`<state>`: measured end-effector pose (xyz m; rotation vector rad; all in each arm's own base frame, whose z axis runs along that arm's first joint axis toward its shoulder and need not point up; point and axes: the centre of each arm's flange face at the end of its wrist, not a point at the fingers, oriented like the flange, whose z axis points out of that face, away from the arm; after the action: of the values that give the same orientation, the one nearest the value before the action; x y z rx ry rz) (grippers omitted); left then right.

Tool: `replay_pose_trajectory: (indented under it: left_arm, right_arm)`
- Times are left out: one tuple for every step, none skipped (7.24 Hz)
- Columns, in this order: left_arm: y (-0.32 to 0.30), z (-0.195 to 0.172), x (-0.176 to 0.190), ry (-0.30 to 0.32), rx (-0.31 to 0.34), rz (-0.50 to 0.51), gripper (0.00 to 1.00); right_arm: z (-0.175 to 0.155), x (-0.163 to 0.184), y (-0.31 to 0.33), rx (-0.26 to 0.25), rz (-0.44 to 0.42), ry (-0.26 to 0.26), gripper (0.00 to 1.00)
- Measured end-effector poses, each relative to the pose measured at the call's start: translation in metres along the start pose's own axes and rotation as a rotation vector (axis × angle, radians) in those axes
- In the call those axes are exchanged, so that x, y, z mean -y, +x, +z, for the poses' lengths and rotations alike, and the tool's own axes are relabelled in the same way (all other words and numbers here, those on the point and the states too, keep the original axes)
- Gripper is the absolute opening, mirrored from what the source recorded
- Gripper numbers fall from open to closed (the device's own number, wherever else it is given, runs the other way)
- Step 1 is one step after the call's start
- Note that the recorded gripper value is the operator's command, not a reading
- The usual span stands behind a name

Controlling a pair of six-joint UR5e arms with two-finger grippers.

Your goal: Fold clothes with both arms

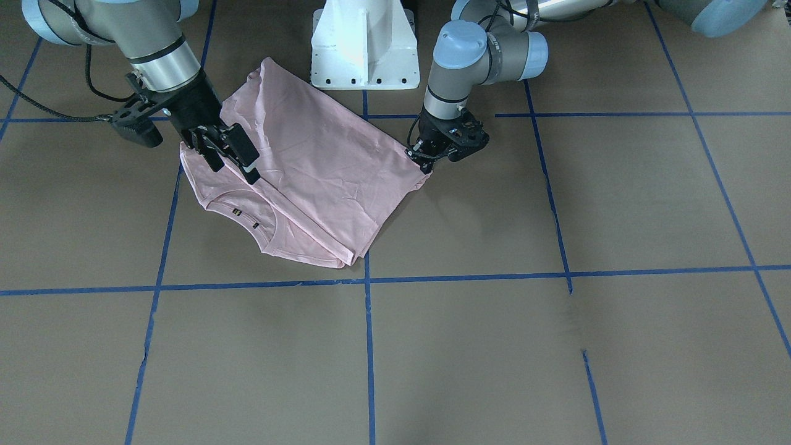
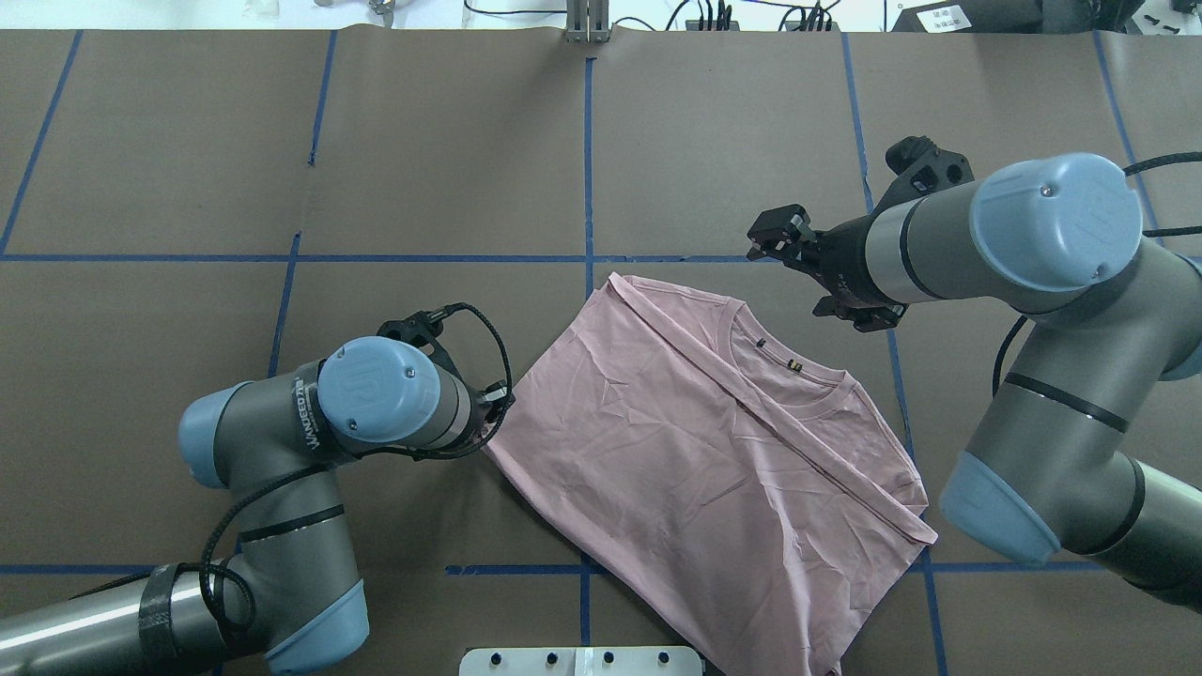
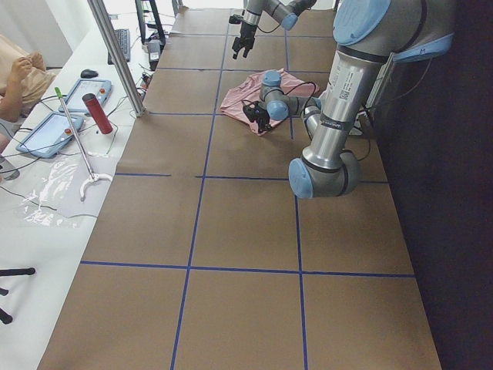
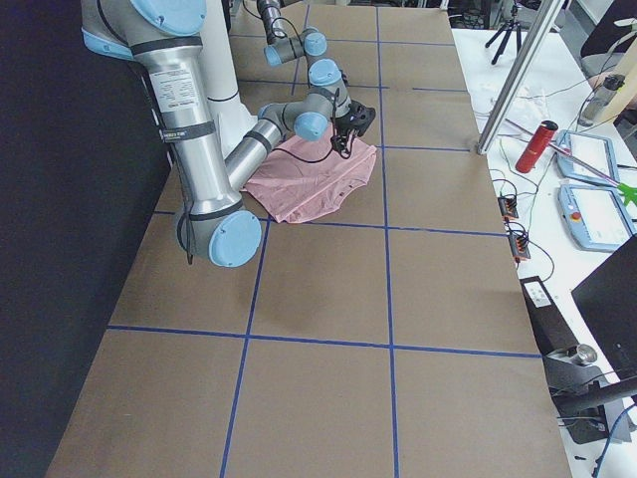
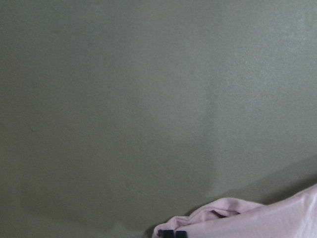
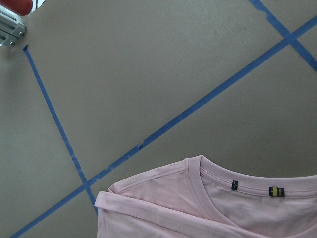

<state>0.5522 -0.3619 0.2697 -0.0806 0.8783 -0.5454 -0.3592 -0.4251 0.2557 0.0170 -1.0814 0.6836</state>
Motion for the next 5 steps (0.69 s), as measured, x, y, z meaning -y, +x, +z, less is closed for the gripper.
replay_pose_trajectory:
  left_arm:
    - [0.007, -0.01, 0.027, 0.037, 0.006, 0.044, 0.0]
    - [0.017, -0.017, 0.07, 0.086, -0.002, 0.073, 0.0]
    - [0.036, -0.016, 0.122, 0.141, -0.024, 0.086, 0.0]
    - [0.06, -0.005, 0.171, 0.187, -0.055, 0.082, 0.0]
    - [0.086, 0.008, 0.223, 0.236, -0.093, 0.084, 0.0]
  right_arm:
    - [0.0, 0.0, -0.001, 0.0, -0.001, 0.0, 1.0]
    - [0.001, 0.0, 0.0, -0.002, -0.004, -0.001, 1.0]
    - [0.002, 0.0, 0.0, -0.003, -0.007, -0.001, 1.0]
    - [0.003, 0.0, 0.0, -0.004, -0.008, 0.0, 1.0]
    - [0.004, 0.0, 0.0, -0.006, -0.009, 0.0, 1.0]
